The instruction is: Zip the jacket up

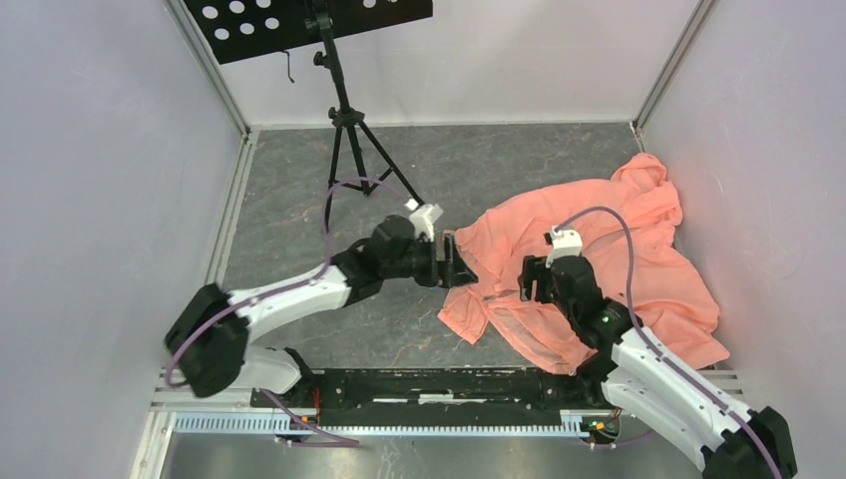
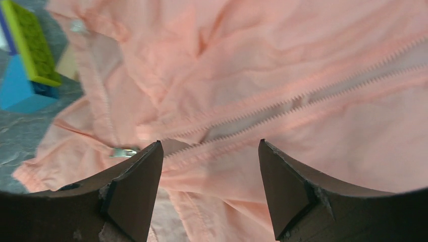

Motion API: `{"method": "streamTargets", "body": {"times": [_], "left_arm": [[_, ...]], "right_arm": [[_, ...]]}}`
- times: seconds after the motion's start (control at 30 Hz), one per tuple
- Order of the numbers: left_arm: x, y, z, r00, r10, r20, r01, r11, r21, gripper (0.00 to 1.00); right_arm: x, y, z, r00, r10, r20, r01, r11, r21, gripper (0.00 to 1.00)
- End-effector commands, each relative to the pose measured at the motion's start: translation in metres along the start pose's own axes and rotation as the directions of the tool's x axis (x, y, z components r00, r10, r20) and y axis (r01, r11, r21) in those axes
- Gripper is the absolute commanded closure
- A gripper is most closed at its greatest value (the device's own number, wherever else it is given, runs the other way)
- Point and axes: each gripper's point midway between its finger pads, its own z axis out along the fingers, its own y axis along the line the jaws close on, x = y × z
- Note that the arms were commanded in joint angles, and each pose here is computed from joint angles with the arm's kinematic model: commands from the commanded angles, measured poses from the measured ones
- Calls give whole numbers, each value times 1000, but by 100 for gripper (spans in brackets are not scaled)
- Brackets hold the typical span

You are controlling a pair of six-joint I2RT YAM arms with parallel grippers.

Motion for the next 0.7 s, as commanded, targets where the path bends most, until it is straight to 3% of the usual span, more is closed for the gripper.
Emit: {"method": "streamTargets", "body": {"times": [0.0,0.1,0.2,0.37,0.5,0.6,0.67], "left_arm": [[-26,-36,46,992,-110,54,104,990,100,17],[-18,-33,70,984,-178,9,175,977,120,28],[-10,-22,92,982,-185,-42,188,978,86,43],[2,-2,119,979,-184,-94,187,982,30,56],[6,13,131,977,-182,-108,180,983,-25,57],[13,23,135,974,-198,-111,193,980,-58,43],[18,27,139,968,-219,-121,212,975,-62,42]], "right_arm": [[26,-30,0,997,82,-13,-79,985,154,26],[37,-30,1,991,132,-25,-127,980,152,36],[42,-26,3,981,192,-10,-189,973,132,53],[36,-14,3,978,210,20,-211,976,53,64],[41,2,3,972,237,1,-237,971,-33,67],[48,7,4,971,237,-30,-239,970,-56,68],[49,9,4,973,225,-44,-228,972,-64,68]]}}
